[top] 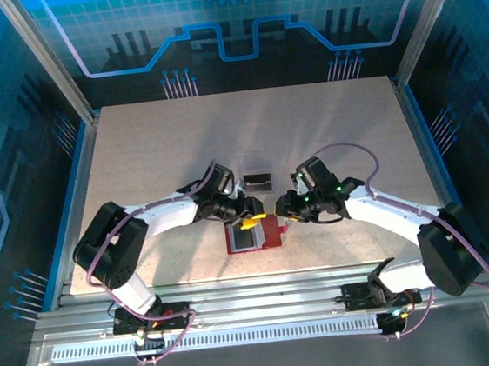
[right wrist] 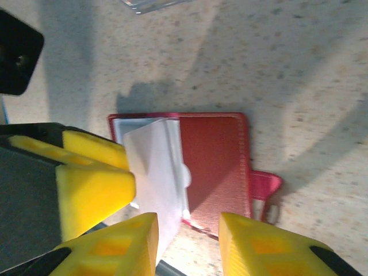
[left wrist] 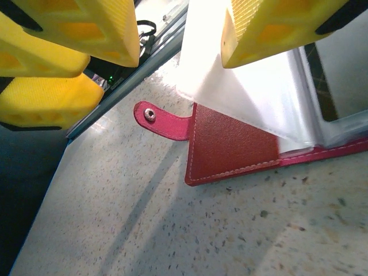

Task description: Take the credit cards out of the card holder

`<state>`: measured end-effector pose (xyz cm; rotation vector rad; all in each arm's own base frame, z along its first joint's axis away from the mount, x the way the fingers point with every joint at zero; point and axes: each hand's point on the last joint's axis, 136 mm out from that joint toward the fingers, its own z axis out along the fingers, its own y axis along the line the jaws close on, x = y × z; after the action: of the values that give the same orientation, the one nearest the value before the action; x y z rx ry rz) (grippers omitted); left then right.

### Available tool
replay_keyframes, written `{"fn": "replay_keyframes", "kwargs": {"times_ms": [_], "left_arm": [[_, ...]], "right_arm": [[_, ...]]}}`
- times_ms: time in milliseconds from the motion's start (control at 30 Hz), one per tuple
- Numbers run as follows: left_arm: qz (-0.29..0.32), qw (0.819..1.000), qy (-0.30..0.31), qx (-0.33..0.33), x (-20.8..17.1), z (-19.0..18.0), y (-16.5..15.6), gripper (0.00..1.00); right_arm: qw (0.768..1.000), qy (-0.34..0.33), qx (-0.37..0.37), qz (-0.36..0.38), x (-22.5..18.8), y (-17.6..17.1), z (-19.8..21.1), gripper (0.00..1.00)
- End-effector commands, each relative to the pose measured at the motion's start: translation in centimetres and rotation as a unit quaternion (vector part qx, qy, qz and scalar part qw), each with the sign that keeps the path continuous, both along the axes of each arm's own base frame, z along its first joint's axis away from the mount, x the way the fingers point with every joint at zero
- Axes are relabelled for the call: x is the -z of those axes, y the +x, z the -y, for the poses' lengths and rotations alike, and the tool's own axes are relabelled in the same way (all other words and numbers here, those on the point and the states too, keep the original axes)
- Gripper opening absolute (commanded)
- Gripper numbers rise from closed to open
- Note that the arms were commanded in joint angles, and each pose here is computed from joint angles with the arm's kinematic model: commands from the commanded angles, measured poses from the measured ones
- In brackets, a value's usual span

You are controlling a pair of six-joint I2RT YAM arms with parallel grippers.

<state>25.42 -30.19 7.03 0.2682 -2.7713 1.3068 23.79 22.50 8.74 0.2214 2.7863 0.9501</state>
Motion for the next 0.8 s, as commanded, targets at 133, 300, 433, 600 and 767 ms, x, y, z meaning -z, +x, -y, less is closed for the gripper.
{"fn": "replay_keyframes", "kwargs": {"times_ms": [133, 300, 433, 600, 767], "left_arm": [[-0.025, 0.999, -0.001, 0.025, 1.1, 2.5, -0.8, 0.46], [-0.035, 0.999, 0.006, 0.033, 2.2, 3.4, -1.4, 0.48], [-0.041, 0.998, 0.010, 0.043, 2.5, 4.0, -1.8, 0.49], [-0.044, 0.998, 0.022, 0.044, 3.0, 3.8, -2.0, 0.50], [-0.043, 0.997, 0.042, 0.045, 3.4, 3.0, -2.4, 0.51]], "right_arm": [[0.999, -0.042, -0.004, -0.025, 2.0, -1.2, 2.2, 0.34], [0.999, -0.034, -0.006, -0.024, 2.0, -1.2, 2.0, 0.35], [0.999, -0.034, -0.007, -0.027, 2.2, -1.3, 1.9, 0.35], [0.999, -0.031, -0.009, -0.035, 2.7, -1.4, 1.8, 0.35], [0.999, -0.027, -0.008, -0.034, 2.6, -1.3, 1.6, 0.35]]}}
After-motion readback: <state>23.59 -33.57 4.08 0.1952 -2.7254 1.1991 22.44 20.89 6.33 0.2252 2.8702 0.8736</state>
